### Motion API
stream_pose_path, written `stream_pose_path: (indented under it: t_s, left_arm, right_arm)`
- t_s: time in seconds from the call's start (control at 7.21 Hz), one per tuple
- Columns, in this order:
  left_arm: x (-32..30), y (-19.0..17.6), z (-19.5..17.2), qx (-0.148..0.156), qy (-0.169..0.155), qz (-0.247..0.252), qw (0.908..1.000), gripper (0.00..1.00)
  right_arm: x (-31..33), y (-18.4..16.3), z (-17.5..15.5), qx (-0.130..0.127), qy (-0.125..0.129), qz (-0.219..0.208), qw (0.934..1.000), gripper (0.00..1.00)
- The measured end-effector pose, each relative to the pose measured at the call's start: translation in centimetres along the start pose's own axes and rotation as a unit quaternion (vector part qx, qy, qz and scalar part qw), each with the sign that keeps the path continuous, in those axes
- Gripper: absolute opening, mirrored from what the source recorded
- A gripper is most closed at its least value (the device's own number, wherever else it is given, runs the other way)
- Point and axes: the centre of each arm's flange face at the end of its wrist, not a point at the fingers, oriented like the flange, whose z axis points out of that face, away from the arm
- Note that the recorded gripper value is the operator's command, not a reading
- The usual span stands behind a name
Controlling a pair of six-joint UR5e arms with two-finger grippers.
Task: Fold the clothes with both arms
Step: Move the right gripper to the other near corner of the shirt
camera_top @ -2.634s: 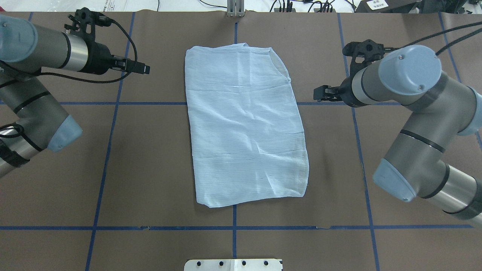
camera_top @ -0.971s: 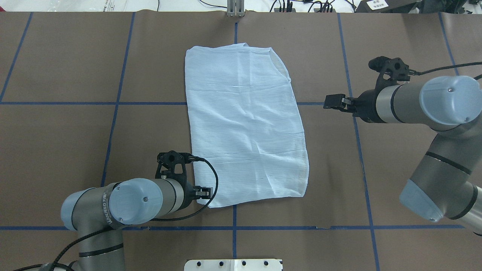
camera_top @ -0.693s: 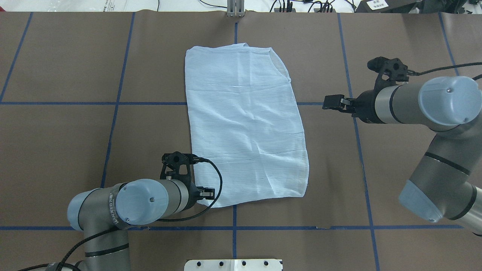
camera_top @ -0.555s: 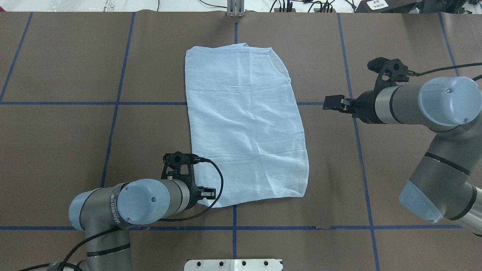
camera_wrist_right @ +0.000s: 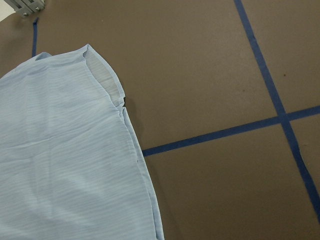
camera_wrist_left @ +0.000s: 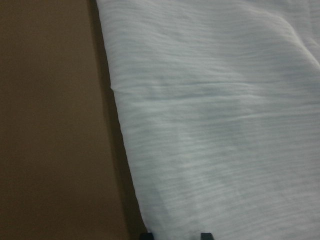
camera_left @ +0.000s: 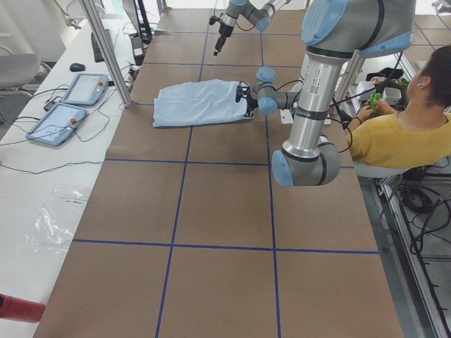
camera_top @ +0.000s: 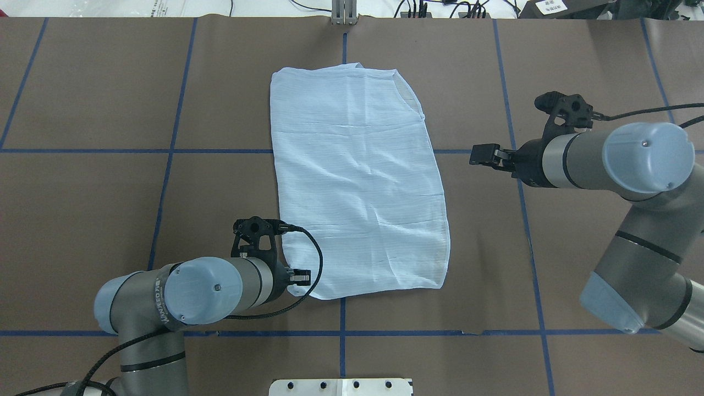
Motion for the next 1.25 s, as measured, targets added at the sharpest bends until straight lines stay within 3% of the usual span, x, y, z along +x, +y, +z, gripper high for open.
stream_pose_path:
  t_s: [0.28, 0.55, 0.69, 0.97, 1.25]
  left_arm:
    - [-0.2, -0.1, -0.5, 0.001, 0.003, -0.003, 1.0, 0.0]
    - [-0.1, 0.1, -0.5, 0.001, 0.003, -0.009, 1.0, 0.0]
    - [-0.1, 0.1, -0.5, 0.0, 0.003, -0.009, 0.9999, 0.0]
    - [-0.1, 0.2, -0.5, 0.0, 0.004, -0.01, 0.9999, 0.0]
    - [0.0, 0.1, -0.8, 0.001, 0.006, -0.01, 0.9999, 0.0]
  right_arm:
    - [-2.1, 4.2, 1.4, -0.009, 0.018, 0.089, 0.9958, 0.67]
    - [-7.9, 10.8, 2.8, -0.016, 0.066, 0.198, 0.9778, 0.66]
    - [-11.0, 14.6, 3.1, -0.012, 0.09, 0.228, 0.9693, 0.66]
    - [-13.4, 21.1, 3.8, -0.004, 0.115, 0.25, 0.9613, 0.67]
    - [-12.8, 23.9, 5.8, 0.005, 0.136, 0.249, 0.9589, 0.68]
